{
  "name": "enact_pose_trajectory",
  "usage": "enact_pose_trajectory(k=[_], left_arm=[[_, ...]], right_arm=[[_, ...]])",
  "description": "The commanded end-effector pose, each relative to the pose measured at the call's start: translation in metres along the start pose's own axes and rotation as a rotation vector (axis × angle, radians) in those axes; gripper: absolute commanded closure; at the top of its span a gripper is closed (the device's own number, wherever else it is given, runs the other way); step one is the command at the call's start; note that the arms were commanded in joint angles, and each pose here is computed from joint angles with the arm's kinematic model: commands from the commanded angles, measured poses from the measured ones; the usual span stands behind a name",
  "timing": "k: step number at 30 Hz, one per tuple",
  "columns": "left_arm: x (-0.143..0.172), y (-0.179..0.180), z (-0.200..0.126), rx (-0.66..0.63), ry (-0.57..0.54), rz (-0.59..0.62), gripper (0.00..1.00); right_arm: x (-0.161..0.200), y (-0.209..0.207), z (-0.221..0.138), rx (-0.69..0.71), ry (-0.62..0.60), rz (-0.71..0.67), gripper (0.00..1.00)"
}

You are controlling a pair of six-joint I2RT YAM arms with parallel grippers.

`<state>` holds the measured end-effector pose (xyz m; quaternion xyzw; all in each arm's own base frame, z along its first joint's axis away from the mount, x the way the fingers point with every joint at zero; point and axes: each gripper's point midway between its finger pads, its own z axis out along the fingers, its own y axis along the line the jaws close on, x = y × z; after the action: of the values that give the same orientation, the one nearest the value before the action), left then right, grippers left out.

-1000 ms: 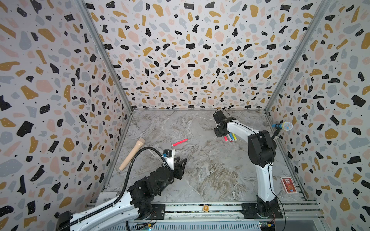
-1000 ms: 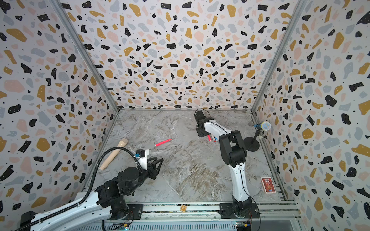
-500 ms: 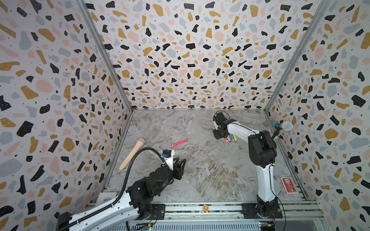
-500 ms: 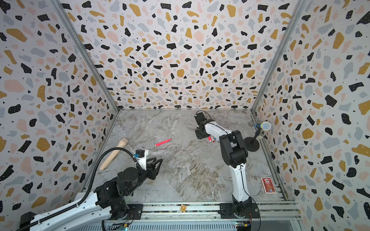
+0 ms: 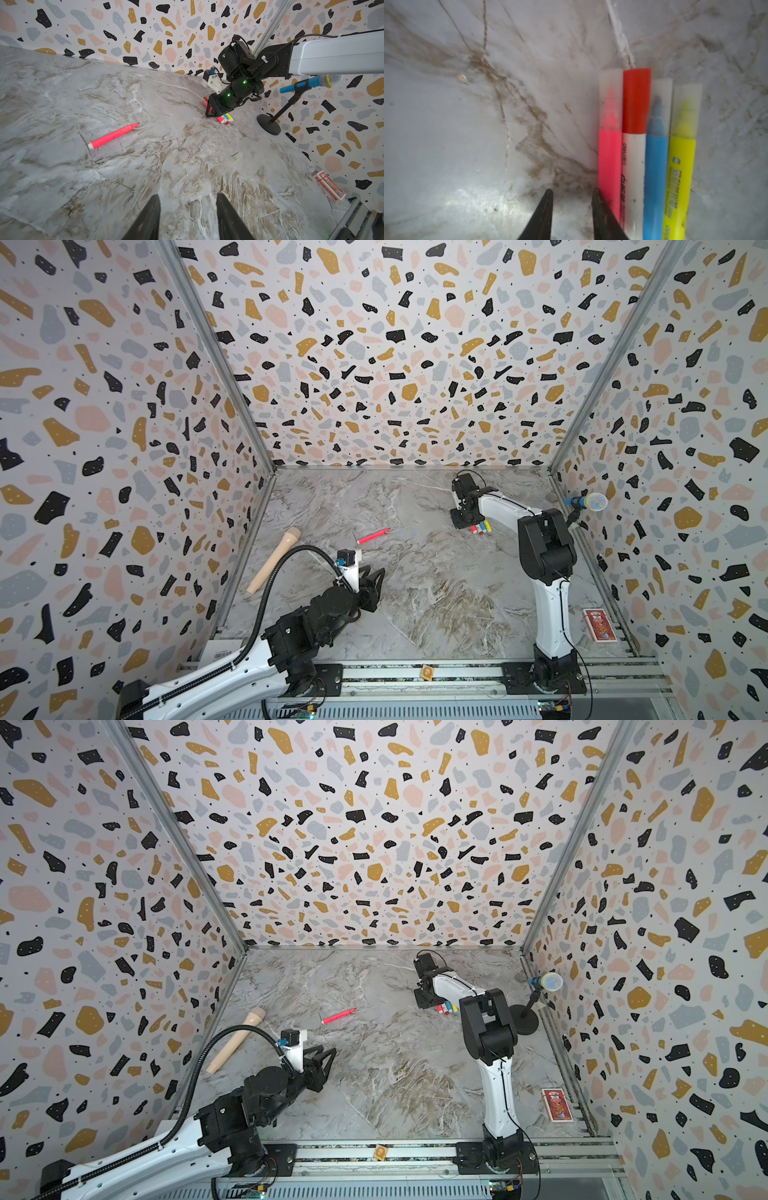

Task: Insert pens into pen caps
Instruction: Move the pen to the top-right of the table.

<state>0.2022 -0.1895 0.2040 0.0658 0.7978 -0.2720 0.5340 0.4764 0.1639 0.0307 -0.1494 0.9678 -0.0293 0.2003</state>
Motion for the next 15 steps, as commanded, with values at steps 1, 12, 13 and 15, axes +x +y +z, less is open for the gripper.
enact_pose_trajectory(k=[1,12,13,15], left_arm=[[-0.017,-0.004,-0.002,0.0,-0.041,-0.001,0.56],[-0.023,0.01,0.018,-0.132,0.004,0.074,0.43],[-0.024,0.013,0.024,-0.149,0.015,0.083,0.43],[-0.03,0.021,0.036,-0.181,0.036,0.087,0.42]], right_arm=[[-0.006,0.008,-0.016,-0.047,-0.028,0.013,0.67],[-0.033,0.038,-0.133,-0.286,-0.307,0.031,0.61],[-0.032,0.043,-0.149,-0.326,-0.349,0.023,0.59],[-0.027,0.054,-0.176,-0.397,-0.421,0.003,0.55]])
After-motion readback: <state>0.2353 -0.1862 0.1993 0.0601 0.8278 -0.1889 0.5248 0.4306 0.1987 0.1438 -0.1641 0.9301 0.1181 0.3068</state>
